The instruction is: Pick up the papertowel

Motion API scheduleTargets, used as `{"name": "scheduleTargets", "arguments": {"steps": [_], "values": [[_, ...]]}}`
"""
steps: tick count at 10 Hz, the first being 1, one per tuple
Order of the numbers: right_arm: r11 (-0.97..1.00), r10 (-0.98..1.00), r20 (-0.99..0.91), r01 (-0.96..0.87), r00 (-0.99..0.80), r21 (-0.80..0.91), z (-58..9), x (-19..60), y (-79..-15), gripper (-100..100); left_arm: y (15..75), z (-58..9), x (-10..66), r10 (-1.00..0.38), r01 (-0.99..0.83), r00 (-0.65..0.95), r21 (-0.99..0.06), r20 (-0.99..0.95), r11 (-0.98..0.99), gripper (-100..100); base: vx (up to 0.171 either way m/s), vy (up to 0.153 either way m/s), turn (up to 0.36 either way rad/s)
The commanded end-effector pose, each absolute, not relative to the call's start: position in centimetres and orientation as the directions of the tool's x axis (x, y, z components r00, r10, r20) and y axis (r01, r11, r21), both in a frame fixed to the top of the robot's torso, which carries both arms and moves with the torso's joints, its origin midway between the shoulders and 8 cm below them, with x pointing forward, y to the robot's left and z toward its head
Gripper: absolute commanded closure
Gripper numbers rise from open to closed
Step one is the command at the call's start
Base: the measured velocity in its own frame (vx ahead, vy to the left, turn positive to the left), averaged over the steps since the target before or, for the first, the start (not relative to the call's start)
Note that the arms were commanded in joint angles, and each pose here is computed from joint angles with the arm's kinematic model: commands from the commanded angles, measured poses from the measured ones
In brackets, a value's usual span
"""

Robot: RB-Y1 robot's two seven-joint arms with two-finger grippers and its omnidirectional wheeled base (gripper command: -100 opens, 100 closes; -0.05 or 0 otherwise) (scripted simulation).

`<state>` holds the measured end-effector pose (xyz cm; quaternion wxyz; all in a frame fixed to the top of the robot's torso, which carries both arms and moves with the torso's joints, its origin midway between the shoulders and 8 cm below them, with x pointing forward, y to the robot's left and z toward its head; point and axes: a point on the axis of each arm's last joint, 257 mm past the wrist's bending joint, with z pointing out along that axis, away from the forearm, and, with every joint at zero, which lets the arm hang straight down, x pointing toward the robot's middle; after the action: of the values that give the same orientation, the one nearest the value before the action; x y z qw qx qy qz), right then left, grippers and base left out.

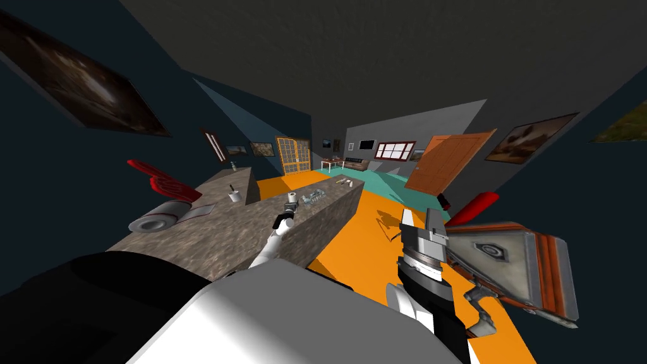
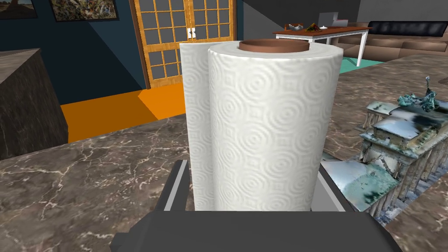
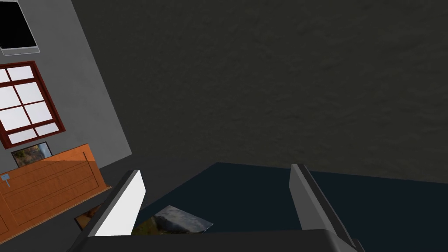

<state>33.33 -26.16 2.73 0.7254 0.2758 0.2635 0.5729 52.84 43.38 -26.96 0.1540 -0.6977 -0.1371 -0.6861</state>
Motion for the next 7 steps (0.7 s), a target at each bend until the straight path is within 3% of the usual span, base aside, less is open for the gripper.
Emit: {"name": "scheduleTargets", "arguments": {"steps": [1,2,7], "values": [[0.191,0.977,-0.066,-0.686,0.205,0.702,2.7,33.3,-26.2,0,43.4,-26.1,52.3,-0.026,0.398,0.004,-0.025,1.0,-0.917,100,0.064,-0.034,-0.04],[0.191,0.977,-0.066,-0.686,0.205,0.702,2.7,33.3,-26.2,0,43.4,-25.6,52.3,-0.028,0.397,-0.004,-0.024,1.0,-0.917,100,0.021,-0.006,-0.043],[0.192,0.977,-0.066,-0.686,0.205,0.702,2.7,33.3,-26.2,0,39.3,-26.3,49.5,-0.003,0.302,0.016,-0.008,1.0,-0.953,100,0.106,-0.045,0.197]]}}
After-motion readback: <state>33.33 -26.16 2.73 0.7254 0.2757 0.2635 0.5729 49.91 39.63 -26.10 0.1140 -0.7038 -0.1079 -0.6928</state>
